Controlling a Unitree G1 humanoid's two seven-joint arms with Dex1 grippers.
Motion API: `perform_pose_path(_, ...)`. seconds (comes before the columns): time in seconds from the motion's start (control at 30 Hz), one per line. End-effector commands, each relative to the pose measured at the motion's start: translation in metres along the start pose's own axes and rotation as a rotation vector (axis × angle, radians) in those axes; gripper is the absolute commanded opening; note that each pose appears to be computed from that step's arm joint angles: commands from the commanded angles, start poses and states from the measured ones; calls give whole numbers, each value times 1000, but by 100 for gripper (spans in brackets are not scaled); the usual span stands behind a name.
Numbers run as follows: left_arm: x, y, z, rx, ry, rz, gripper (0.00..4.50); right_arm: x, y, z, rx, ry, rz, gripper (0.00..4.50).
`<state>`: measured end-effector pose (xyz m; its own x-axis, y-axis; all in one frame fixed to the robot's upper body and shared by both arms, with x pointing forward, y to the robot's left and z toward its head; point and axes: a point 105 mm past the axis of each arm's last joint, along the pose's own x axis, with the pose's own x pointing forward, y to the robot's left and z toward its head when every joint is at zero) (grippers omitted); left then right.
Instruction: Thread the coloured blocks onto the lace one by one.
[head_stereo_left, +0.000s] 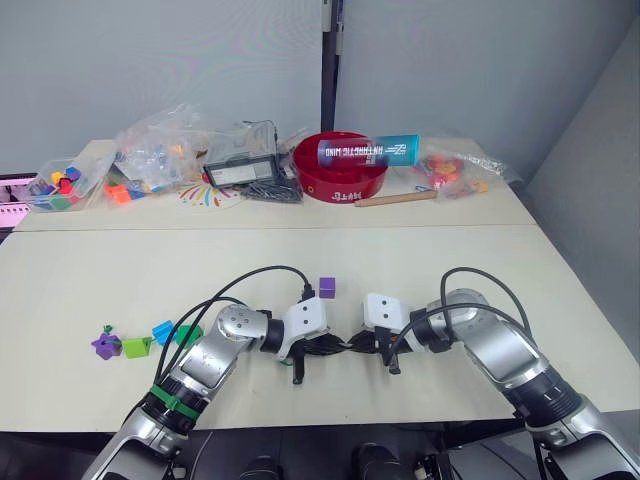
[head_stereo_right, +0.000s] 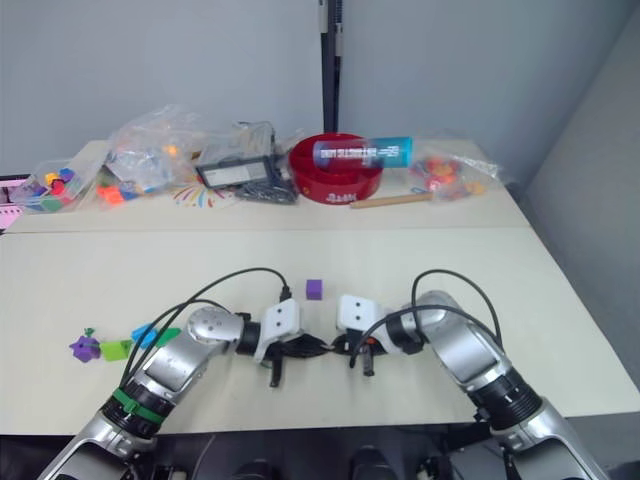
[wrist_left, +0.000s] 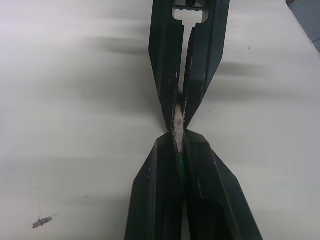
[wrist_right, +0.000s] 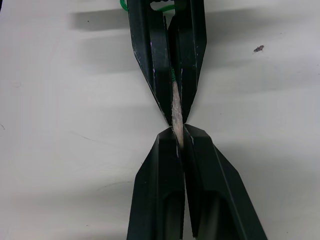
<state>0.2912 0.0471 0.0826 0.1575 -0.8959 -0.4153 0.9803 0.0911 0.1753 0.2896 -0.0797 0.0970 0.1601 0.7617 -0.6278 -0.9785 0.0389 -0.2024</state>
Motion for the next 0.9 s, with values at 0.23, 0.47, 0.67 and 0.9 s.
perform_pose_path(0.23, -4, 2, 15, 36, -52, 6, 3, 0, 3, 2, -10, -11, -2, 0)
perform_pose_path(0.47, -20, 5, 7, 19, -46, 19, 0, -18, -1, 9, 56, -86, -62, 236)
perform_pose_path(0.67, -45, 6, -4, -38, -54, 66, 0, -36, -14, 15, 196, -219, -210, 447)
perform_pose_path(0.9, -71, 1, -13, -111, -83, 128, 0, -15, -31, 15, 359, -356, -472, 447)
